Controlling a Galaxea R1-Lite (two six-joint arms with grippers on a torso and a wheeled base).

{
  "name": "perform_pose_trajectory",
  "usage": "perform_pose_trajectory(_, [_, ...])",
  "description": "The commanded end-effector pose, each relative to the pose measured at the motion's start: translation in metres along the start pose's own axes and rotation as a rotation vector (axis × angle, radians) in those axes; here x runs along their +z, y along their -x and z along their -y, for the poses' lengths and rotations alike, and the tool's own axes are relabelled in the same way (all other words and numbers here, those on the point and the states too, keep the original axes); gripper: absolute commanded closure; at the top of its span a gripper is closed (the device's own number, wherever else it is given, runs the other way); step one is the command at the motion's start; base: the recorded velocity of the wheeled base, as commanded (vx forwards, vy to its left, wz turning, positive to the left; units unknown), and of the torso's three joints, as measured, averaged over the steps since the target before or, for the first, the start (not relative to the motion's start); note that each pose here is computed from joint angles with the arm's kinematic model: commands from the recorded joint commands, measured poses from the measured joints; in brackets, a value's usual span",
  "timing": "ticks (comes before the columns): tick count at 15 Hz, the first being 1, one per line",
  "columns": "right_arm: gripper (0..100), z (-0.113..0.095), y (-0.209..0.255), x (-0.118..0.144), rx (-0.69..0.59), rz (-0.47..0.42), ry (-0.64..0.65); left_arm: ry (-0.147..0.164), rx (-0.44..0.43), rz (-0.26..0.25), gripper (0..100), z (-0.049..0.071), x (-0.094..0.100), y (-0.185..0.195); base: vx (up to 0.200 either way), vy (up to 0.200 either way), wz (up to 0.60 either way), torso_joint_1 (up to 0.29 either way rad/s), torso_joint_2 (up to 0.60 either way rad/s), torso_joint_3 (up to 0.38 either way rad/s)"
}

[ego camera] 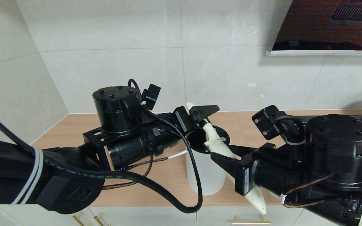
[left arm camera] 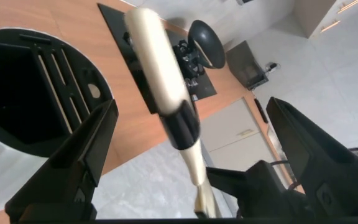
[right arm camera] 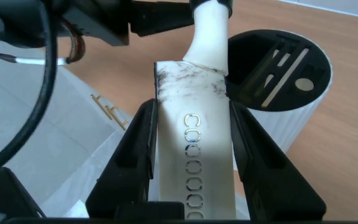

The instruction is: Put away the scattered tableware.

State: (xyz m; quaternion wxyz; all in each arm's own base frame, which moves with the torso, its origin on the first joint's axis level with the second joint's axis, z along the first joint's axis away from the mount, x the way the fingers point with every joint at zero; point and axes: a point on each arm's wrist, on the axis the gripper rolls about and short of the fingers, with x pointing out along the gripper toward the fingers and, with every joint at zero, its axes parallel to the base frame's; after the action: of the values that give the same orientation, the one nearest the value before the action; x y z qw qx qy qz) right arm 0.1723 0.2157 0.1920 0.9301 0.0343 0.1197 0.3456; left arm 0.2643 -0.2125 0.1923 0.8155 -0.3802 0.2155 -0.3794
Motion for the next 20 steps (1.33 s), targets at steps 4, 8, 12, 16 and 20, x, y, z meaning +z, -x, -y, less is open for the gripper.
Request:
perform_pose_trajectory(4, [100, -0.0017, -0.0016, -0.0036, 0.005, -0.013, 0.004, 0.000, 0.001, 0.004, 0, 0.0002, 0.0006, -0.0011, 0.000, 0.000, 0.00, 0.000, 0.00, 0.000])
perform_pose_trajectory(8, [100, -0.0017, -0.0034, -0.0054, 0.003, -0.021, 0.005, 0.000, -0.002, -0.002, 100, -0.0002, 0.0003, -0.0014, 0.000, 0.000, 0.00, 0.000, 0.00, 0.000])
perform_pose_trajectory(12, [100, -0.0017, -0.0048, -0.0050, -0.013, -0.016, 0.005, 0.000, -0.004, -0.002, 100, 0.0006, 0.0001, -0.0012, 0.000, 0.000, 0.00, 0.000, 0.00, 0.000])
perform_pose_trajectory(16, [100, -0.0019, -0.0052, -0.0027, -0.026, -0.004, -0.006, -0.001, -0.003, 0.004, 100, 0.0008, 0.0009, -0.0007, 0.000, 0.000, 0.00, 0.000, 0.00, 0.000])
perform_pose_trajectory(20, [100, -0.0026, -0.0068, 0.0013, -0.037, 0.012, -0.024, -0.001, -0.005, 0.005, 100, 0.0012, 0.0012, -0.0004, 0.000, 0.000, 0.00, 0.000, 0.00, 0.000])
